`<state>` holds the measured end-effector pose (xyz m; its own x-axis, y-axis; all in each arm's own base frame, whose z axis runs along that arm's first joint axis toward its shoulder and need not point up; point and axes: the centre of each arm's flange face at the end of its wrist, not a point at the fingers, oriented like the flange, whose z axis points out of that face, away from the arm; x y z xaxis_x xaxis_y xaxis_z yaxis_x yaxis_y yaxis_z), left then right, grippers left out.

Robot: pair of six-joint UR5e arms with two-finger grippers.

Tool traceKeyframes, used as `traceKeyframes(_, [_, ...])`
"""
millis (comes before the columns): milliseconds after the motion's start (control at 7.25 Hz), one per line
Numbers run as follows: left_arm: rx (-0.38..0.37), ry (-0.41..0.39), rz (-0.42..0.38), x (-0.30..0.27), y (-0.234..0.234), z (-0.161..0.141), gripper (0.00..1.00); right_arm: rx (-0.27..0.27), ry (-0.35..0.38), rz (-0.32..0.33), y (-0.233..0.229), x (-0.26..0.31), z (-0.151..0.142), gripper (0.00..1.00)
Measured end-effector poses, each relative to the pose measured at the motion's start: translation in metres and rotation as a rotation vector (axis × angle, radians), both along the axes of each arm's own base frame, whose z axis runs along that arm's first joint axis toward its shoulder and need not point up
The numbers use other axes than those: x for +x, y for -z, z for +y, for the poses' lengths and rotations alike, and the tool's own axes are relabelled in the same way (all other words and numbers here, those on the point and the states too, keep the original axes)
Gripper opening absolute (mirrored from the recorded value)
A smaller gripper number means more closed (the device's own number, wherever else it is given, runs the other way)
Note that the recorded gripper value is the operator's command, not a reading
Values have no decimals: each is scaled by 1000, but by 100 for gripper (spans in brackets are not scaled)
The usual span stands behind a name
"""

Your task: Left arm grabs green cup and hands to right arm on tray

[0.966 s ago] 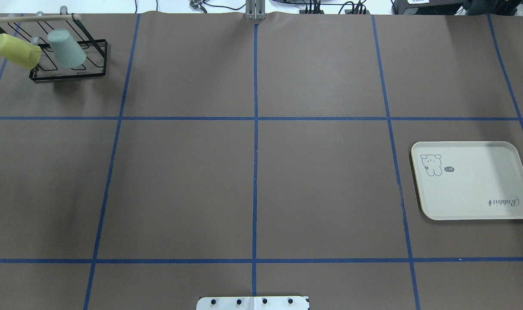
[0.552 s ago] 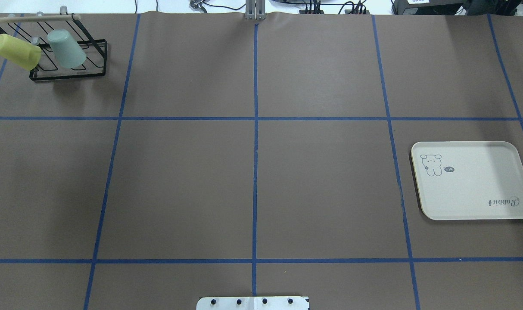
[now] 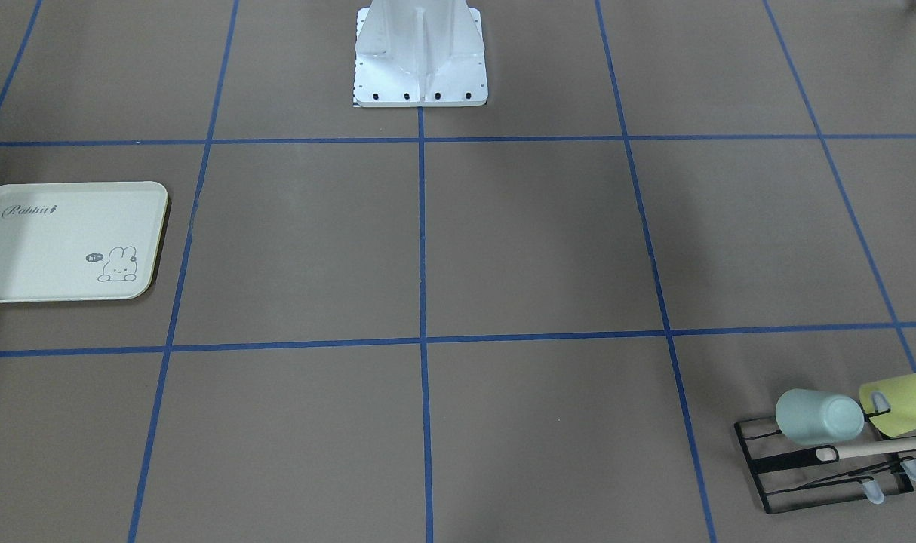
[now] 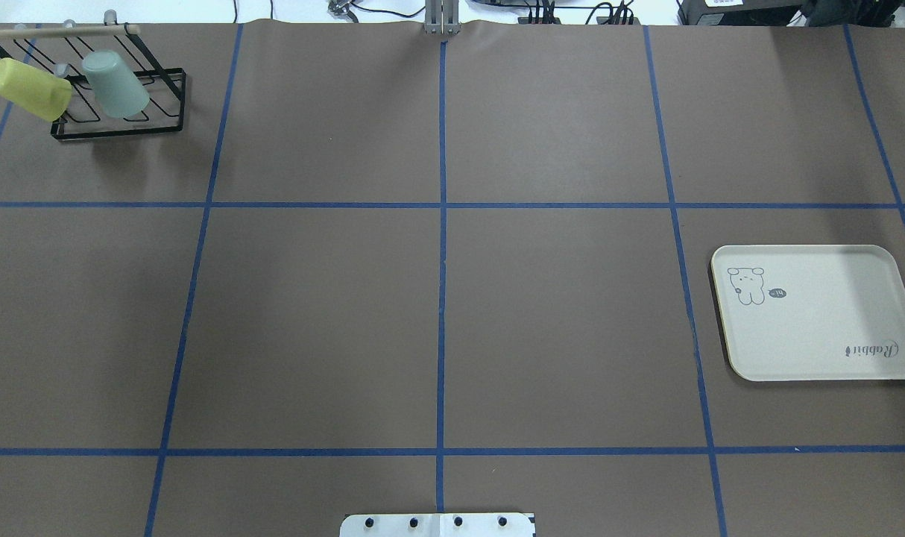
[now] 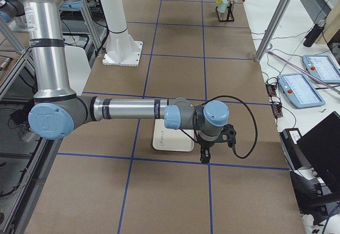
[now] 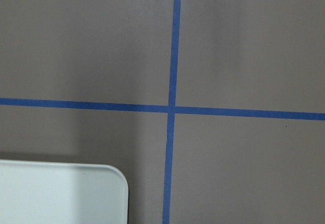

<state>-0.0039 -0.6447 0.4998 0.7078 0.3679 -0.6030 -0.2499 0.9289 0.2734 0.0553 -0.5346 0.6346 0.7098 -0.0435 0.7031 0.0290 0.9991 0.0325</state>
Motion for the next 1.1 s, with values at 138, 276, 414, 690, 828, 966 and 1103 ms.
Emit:
traceKeyframes(138, [4,43,11,7,12,-4,100,4,0,0,2,0,-1,100])
traceKeyframes(276, [-10,125,34,12,24,-6,100,7,1,0,3,0,-1,100])
traceKeyframes(414, [-2,203,65,16,33,-8,100,10,1,0,4,0,-1,100])
traceKeyframes(690, [18,282,118,37,46,-9,100,12,1,-1,5,0,-1,100])
traceKeyframes(828, [-10,322,139,50,50,-9,100,14,1,-1,6,0,-1,100])
traceKeyframes(966, [-40,362,158,59,53,-9,100,15,1,0,7,0,-1,100])
traceKeyframes(1103, [-76,413,181,70,57,-9,100,15,0,0,7,0,-2,100])
